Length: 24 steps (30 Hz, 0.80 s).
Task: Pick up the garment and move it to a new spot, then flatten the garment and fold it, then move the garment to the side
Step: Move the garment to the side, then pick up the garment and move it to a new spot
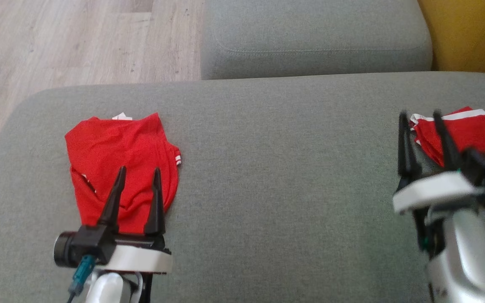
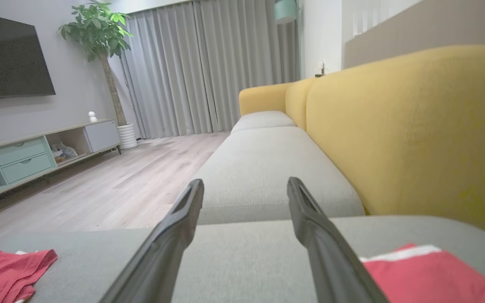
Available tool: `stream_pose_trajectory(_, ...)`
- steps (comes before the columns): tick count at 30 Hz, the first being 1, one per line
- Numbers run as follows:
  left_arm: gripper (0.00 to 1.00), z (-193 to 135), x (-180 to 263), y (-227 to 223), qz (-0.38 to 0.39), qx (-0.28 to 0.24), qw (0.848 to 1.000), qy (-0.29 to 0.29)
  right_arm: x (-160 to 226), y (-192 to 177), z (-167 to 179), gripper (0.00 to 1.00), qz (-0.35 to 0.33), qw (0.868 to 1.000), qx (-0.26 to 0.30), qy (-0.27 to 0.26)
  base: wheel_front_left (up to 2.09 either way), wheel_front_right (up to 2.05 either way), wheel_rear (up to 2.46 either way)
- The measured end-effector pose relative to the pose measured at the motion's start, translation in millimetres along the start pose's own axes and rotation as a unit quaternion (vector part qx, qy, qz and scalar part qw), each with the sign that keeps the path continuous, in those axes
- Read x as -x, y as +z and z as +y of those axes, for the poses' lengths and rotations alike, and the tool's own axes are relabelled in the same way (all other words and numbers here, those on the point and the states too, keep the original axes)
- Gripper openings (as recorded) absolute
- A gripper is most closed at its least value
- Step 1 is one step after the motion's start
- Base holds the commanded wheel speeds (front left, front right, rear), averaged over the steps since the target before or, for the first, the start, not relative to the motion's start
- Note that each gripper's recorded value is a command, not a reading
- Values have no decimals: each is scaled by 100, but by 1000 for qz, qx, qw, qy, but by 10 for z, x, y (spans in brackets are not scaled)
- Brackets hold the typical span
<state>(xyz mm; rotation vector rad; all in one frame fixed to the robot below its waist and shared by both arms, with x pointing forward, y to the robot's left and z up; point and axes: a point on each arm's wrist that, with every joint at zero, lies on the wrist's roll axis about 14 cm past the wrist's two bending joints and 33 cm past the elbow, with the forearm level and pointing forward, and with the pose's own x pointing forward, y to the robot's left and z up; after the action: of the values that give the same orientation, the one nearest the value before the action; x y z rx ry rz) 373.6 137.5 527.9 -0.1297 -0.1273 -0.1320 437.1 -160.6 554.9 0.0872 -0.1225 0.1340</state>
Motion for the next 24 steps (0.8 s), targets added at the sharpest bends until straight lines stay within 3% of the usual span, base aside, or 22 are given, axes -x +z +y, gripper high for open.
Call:
stream_pose_trajectory(13, 100, -41, 229, -213, 32, 17, 999, 6, 787, -710, 24, 100, 72, 996, -47, -24, 0, 0, 0)
stream_pose_trajectory(24, 100, -57, 230, -168, 25, 16, 1000, 8, 787, -593, 50, 100, 53, 997, -47, -20, 0, 0, 0)
